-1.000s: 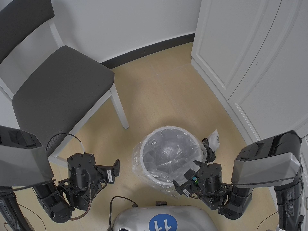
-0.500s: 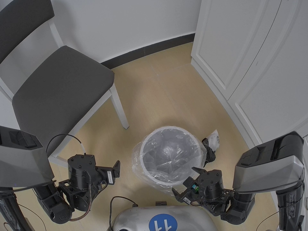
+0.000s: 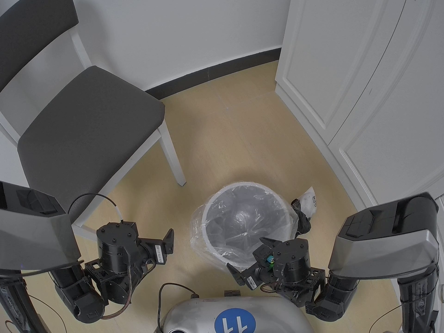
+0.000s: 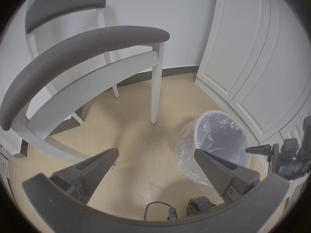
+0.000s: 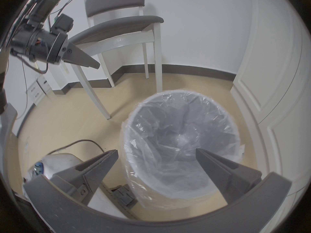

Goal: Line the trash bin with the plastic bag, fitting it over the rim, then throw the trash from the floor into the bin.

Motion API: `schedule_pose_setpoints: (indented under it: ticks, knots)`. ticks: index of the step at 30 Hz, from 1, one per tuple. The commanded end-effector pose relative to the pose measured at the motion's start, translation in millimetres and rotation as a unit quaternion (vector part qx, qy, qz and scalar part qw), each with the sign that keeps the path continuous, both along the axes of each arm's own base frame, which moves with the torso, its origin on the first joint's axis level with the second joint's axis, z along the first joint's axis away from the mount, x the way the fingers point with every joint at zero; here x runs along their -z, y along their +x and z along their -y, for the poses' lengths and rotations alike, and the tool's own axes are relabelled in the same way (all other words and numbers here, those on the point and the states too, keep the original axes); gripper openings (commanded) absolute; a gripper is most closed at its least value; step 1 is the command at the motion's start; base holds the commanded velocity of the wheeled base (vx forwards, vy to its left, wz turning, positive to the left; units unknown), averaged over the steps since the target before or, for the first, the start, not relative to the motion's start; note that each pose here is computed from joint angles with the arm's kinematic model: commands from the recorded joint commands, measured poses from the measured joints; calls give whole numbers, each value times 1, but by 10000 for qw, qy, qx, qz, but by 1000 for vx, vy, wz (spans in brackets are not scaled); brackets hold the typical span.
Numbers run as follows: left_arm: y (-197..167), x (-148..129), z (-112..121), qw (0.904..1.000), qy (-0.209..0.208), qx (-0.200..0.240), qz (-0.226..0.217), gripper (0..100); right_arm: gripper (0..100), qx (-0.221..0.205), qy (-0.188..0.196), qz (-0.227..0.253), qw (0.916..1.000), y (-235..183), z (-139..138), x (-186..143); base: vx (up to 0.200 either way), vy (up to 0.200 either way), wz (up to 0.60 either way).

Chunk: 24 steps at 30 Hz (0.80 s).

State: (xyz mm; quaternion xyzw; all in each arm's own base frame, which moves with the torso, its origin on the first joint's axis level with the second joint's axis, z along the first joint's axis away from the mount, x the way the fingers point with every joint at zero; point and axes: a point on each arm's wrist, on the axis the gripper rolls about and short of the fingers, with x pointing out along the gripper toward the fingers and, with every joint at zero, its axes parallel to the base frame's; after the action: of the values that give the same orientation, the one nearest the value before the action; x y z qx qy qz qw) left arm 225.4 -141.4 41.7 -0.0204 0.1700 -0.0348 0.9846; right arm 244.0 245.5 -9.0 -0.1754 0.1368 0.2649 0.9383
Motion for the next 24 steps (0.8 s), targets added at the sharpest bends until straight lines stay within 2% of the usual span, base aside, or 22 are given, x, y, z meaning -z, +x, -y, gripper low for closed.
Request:
schedule_pose_setpoints:
  ticks: [1,4,7,15,19,24]
  knots:
    - [0,3,0,10000,25,-3,-36,100,100,-187,376,-257,9988,0,-5,-10,0,0,0]
    - [0,3,0,10000,29,5,-43,100,100,-385,717,-834,9932,-1,-3,-22,0,0,0]
    - [0,3,0,10000,25,-3,-36,100,100,-333,776,-1175,9895,5,-2,-26,0,0,0]
    - [0,4,0,10000,26,-6,-50,100,100,16,732,-1326,9885,32,8,-8,0,0,0]
    - [0,4,0,10000,26,-6,-50,100,100,-43,763,-1402,9872,36,9,-3,0,0,0]
    - [0,4,0,10000,34,-3,-49,100,100,-156,1042,-1554,9822,39,9,-4,0,0,0]
